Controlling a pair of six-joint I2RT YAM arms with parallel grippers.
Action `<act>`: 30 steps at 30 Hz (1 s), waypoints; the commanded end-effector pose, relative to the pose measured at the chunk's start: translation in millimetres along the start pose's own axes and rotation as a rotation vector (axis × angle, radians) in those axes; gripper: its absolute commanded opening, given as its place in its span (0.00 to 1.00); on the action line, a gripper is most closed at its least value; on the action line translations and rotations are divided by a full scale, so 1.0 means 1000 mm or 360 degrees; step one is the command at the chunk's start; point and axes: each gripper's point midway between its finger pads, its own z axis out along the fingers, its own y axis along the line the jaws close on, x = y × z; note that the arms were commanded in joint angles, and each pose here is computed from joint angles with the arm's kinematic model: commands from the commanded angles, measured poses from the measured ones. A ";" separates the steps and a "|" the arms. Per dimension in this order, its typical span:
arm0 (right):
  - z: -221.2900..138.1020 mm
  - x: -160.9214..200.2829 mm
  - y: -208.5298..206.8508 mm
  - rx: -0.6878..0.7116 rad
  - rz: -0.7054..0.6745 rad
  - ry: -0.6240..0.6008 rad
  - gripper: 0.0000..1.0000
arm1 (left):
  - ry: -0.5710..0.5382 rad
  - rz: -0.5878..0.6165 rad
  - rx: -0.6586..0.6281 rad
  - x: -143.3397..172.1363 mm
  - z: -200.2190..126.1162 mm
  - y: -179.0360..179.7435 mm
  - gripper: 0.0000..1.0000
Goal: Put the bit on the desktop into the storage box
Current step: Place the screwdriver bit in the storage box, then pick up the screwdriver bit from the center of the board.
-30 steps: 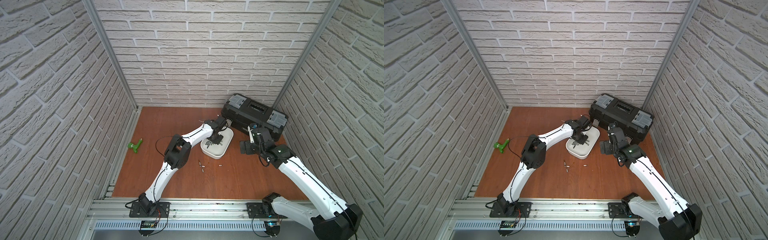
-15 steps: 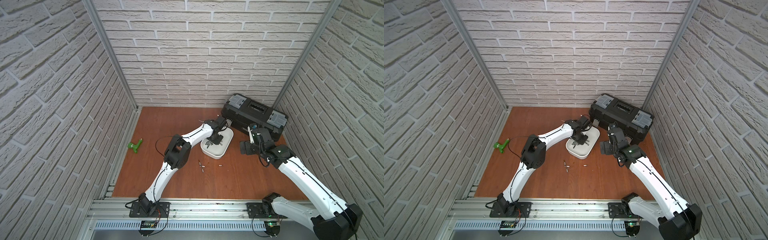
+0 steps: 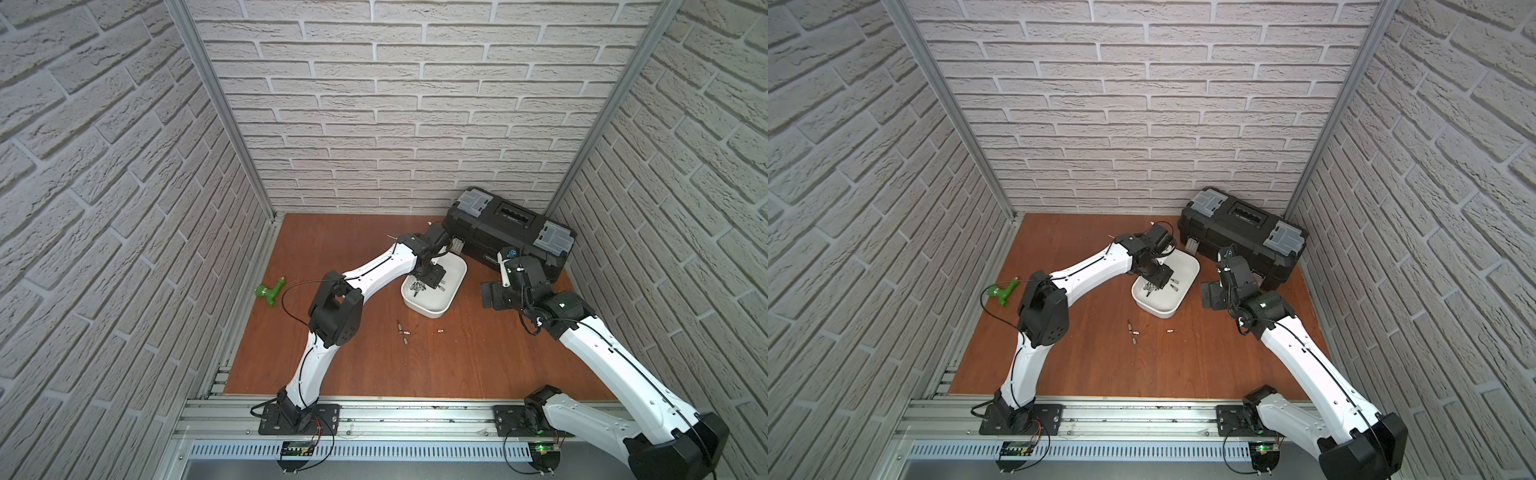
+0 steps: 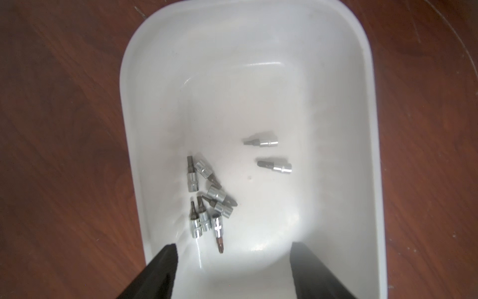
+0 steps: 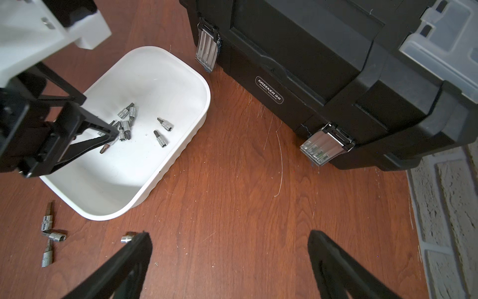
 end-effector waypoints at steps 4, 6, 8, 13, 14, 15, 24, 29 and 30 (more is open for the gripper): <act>-0.005 -0.003 -0.007 0.0026 0.0035 -0.0063 0.99 | -0.0051 -0.0022 -0.0044 0.023 -0.035 -0.001 0.92; -0.006 -0.003 -0.007 0.0025 0.0037 -0.0071 0.99 | -0.0055 -0.0044 -0.0045 0.033 -0.043 0.000 0.95; -0.006 -0.003 -0.007 0.0026 0.0040 -0.0075 0.99 | -0.0036 -0.0072 -0.0047 0.048 -0.049 -0.001 0.96; -0.007 -0.002 -0.007 0.0020 0.0047 -0.0070 0.99 | 0.0048 -0.0122 -0.0076 0.085 -0.058 -0.008 0.97; -0.007 -0.002 -0.007 0.0020 0.0049 -0.0071 0.99 | 0.0072 -0.0131 -0.0086 0.094 -0.059 -0.010 0.97; -0.007 -0.003 -0.007 0.0016 0.0050 -0.0075 0.99 | 0.0093 -0.0142 -0.0096 0.101 -0.059 -0.012 0.97; -0.007 -0.003 -0.003 -0.0013 0.0051 -0.0066 0.99 | 0.0232 -0.0232 -0.0120 0.154 -0.056 -0.032 0.93; -0.010 -0.003 -0.003 -0.0020 0.0059 -0.0071 0.99 | 0.0283 -0.0263 -0.0115 0.168 -0.048 -0.040 0.88; -0.010 -0.002 -0.003 -0.0021 0.0057 -0.0069 0.99 | 0.0294 -0.0271 -0.0110 0.170 -0.046 -0.041 0.86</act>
